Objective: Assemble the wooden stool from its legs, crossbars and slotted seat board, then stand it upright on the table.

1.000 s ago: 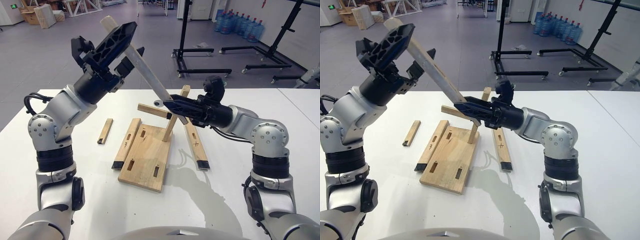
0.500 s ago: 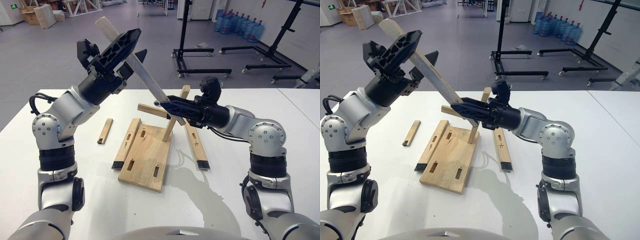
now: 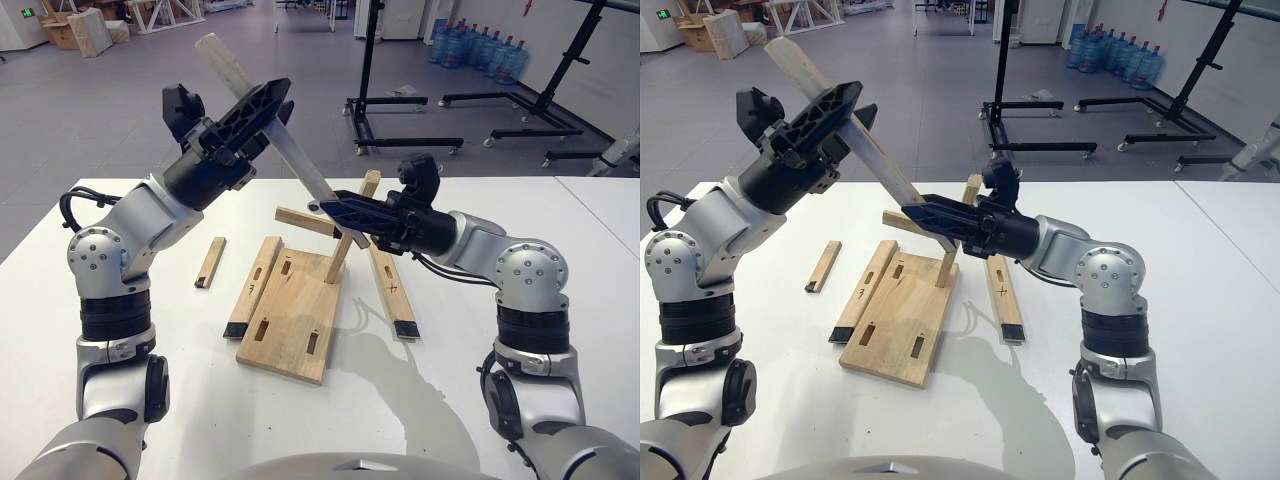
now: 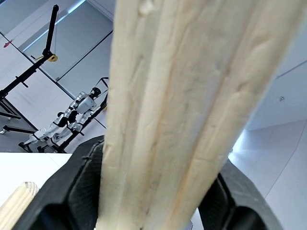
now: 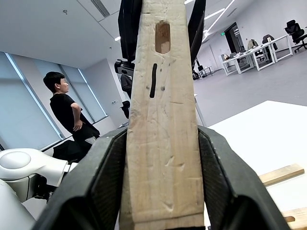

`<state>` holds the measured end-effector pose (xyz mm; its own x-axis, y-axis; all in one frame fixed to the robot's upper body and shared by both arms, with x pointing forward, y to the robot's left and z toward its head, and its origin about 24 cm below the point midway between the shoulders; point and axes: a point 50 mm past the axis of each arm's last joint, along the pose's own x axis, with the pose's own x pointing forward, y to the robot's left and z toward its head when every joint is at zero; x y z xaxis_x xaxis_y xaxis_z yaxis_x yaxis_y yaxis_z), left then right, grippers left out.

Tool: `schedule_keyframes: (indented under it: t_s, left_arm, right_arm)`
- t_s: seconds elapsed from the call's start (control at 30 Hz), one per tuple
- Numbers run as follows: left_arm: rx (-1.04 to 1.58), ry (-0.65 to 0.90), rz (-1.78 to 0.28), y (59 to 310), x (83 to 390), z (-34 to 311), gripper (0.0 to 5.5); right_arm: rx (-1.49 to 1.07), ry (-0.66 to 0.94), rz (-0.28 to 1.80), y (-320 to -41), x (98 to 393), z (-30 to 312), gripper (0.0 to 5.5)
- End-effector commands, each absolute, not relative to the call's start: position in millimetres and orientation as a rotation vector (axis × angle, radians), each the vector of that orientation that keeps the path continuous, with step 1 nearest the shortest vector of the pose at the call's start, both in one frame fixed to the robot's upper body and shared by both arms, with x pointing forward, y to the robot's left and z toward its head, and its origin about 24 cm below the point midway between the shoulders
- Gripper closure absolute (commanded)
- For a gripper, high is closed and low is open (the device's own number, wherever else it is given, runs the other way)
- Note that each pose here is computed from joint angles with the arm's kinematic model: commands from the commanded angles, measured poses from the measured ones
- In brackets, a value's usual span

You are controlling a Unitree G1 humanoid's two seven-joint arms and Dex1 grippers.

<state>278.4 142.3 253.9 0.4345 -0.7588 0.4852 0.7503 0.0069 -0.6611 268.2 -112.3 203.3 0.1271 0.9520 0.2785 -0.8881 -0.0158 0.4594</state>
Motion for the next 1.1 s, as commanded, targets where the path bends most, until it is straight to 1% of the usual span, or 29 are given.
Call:
schedule_keyframes:
  t_s: [0.03,0.07,0.1,0.2,0.3,0.37,0.47,0.57,0.6,0.63,0.7,0.73,0.8,0.83,0.9,1.0,1.07,1.1]
  left_arm:
    - [-1.029,0.013,-1.159,144.2,279.1,250.1,3.12]
    - [-1.028,0.012,-1.157,144.4,279.2,249.9,3.13]
    - [-1.027,0.01,-1.153,144.8,279.4,249.7,3.14]
    - [-1.023,0.008,-1.145,146.0,280.1,249.0,3.37]
    - [-0.996,0.008,-1.105,151.8,282.7,245.3,3.46]
    - [-0.974,0.007,-1.074,157.7,285.6,242.9,3.47]
    - [-0.928,0.003,-1.014,170.7,289.5,238.0,3.47]
    - [-0.825,-0.026,-0.916,189.2,290.8,236.5,3.48]
    - [-0.766,-0.057,-0.879,195.7,289.3,238.8,3.48]
    - [-0.677,-0.093,-0.826,201.8,287.2,241.7,3.48]
    - [-0.516,-0.162,-0.724,209.8,283.8,247.6,3.48]
    - [-0.423,-0.194,-0.671,211.5,281.1,249.4,3.48]
    - [-0.258,-0.24,-0.591,211.3,276.1,249.7,3.48]
    - [-0.205,-0.252,-0.584,209.8,273.5,248.7,3.48]
    - [-0.183,-0.21,-0.611,208.0,271.5,242.2,3.48]
    - [-0.101,-0.111,-0.629,209.1,271.2,227.8,3.48]
    - [-0.056,-0.086,-0.598,213.9,274.1,224.8,3.48]
    - [-0.038,-0.097,-0.579,216.1,275.7,226.2,3.48]
  right_arm:
    - [0.595,0.074,1.491,-110.6,268.1,215.8,3.49]
    - [0.592,0.072,1.494,-110.1,267.6,215.7,3.49]
    - [0.586,0.076,1.493,-109.8,267.2,214.5,3.13]
    - [0.574,0.093,1.494,-110.0,265.8,211.0,2.57]
    - [0.568,0.115,1.497,-117.5,260.9,206.4,2.07]
    - [0.553,0.118,1.481,-129.5,255.9,204.0,1.71]
    - [0.53,0.091,1.406,-157.7,251.6,207.5,1.27]
    - [0.452,0.059,1.296,-188.8,245.6,215.1,0.76]
    - [0.4,0.075,1.266,-195.7,241.7,213.3,0.49]
    - [0.331,0.114,1.269,-196.7,233.6,206.7,0.36]
    - [0.227,0.199,1.304,-187.5,218.3,188.1,0.31]
    - [0.169,0.245,1.323,-177.7,211.0,173.2,0.31]
    - [0.052,0.29,1.319,-158.1,204.7,144.1,0.31]
    - [0.0,0.287,1.31,-150.1,204.1,133.8,0.31]
    - [-0.075,0.249,1.278,-135.1,208.7,123.2,0.31]
    - [-0.15,0.155,1.21,-106.6,220.6,121.9,0.31]
    - [-0.188,0.152,1.178,-83.1,228.6,118.4,0.31]
    - [-0.22,0.182,1.18,-73.3,231.2,114.3,0.31]
